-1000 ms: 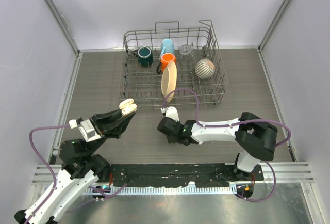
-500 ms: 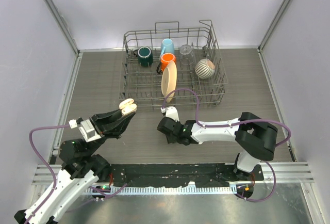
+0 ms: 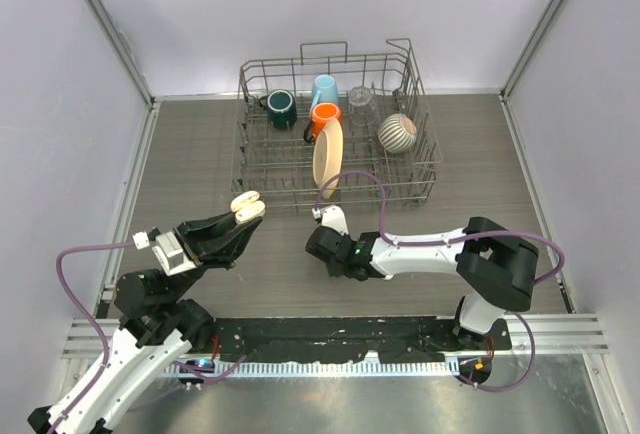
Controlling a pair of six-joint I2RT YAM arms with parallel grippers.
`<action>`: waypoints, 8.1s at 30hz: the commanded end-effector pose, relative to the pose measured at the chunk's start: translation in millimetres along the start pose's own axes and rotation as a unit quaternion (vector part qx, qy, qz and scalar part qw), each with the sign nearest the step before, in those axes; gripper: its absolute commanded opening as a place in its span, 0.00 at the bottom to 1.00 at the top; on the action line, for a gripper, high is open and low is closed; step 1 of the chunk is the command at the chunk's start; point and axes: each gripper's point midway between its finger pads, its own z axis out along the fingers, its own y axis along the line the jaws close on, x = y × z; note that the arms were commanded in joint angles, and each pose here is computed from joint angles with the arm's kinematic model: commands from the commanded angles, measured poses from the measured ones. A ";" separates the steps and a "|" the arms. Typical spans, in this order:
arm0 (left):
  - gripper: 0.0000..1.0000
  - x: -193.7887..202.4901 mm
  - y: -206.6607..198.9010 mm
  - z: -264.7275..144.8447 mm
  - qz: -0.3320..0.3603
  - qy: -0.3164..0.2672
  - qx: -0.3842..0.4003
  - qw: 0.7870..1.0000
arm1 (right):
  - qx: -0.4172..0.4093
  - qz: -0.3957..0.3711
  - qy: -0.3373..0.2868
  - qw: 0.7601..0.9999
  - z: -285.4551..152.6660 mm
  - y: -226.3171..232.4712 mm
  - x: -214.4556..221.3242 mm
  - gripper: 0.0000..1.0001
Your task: Insert the wireless bluetooth earbuds into the charging case
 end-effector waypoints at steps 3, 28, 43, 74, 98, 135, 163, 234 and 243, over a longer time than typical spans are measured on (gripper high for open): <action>0.00 -10.1 -0.8 1.6 0.003 -0.019 0.003 1.000 | 0.015 0.021 -0.019 0.999 -11.1 -5.7 -14.1 0.03; 0.00 13.8 4.8 15.9 -0.029 -0.020 -0.002 0.999 | -0.212 0.185 -0.577 0.767 -325.7 -10.1 -218.1 0.01; 0.00 19.0 -10.7 20.0 -0.050 -0.025 0.044 0.998 | -0.300 0.161 -0.632 0.696 -371.6 50.8 -240.5 0.01; 0.00 11.7 -22.7 28.0 -0.053 -0.031 0.083 0.995 | -0.327 0.127 -0.570 0.743 -320.3 115.8 -232.1 0.01; 0.00 -9.5 -13.6 26.4 -0.042 -0.070 0.054 0.995 | -0.289 0.087 -0.558 0.773 -294.5 113.9 -220.2 0.01; 0.00 -6.8 -11.7 25.6 -0.043 -0.071 0.049 0.995 | -0.302 0.112 -0.560 0.763 -310.4 116.4 -232.9 0.01; 0.00 10.5 -11.0 22.3 -0.053 -0.053 0.046 0.996 | -0.328 0.140 -0.568 0.742 -323.1 113.0 -243.8 0.01; 0.00 -12.8 -9.4 31.1 -0.039 -0.087 0.047 0.994 | -0.289 0.110 -0.516 0.799 -304.0 108.3 -234.6 0.42; 0.00 -5.5 -12.1 30.1 -0.047 -0.073 0.054 0.995 | -0.305 0.117 -0.525 0.786 -321.3 103.6 -239.3 0.51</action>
